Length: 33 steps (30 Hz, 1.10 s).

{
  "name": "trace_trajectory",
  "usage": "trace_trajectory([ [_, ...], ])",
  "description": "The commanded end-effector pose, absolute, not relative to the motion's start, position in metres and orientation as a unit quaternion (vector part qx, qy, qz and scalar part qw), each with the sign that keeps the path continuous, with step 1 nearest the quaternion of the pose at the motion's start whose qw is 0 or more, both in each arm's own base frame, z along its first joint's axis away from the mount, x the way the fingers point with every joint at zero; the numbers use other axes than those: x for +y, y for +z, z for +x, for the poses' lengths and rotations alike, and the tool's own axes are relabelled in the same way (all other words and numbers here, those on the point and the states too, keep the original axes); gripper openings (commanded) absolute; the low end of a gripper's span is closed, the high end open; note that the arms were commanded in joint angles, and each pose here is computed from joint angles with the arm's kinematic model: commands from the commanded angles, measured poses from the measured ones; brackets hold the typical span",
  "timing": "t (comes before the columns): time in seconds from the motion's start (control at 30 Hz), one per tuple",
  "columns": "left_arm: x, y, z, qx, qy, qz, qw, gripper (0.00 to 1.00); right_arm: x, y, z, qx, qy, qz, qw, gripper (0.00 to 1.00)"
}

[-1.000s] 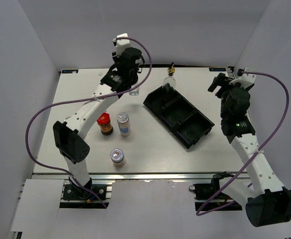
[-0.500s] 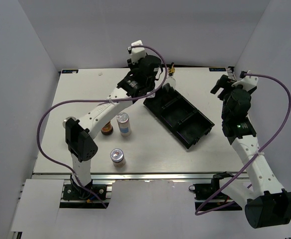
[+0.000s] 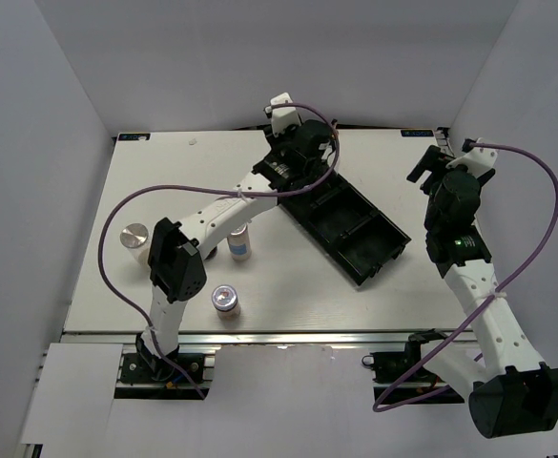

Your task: Organize the condiment bottles

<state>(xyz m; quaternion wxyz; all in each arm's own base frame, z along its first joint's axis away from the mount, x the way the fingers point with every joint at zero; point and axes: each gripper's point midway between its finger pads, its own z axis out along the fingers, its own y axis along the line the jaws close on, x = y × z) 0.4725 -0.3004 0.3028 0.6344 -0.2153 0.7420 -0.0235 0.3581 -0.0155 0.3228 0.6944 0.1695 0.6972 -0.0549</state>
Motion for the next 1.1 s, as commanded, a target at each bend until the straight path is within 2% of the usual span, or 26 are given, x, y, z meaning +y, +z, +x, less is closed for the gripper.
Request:
trace_trajectory([
  [0.0, -0.3, 0.355, 0.471, 0.691, -0.07, -0.276, 0.664, 0.0, -0.024, 0.336, 0.356, 0.677, -0.064, 0.187, 0.709, 0.89],
  [1.07, -0.303, 0.325, 0.457, 0.661, -0.024, -0.327, 0.675, 0.01, -0.019, 0.312, 0.369, 0.701, -0.053, 0.185, 0.687, 0.9],
])
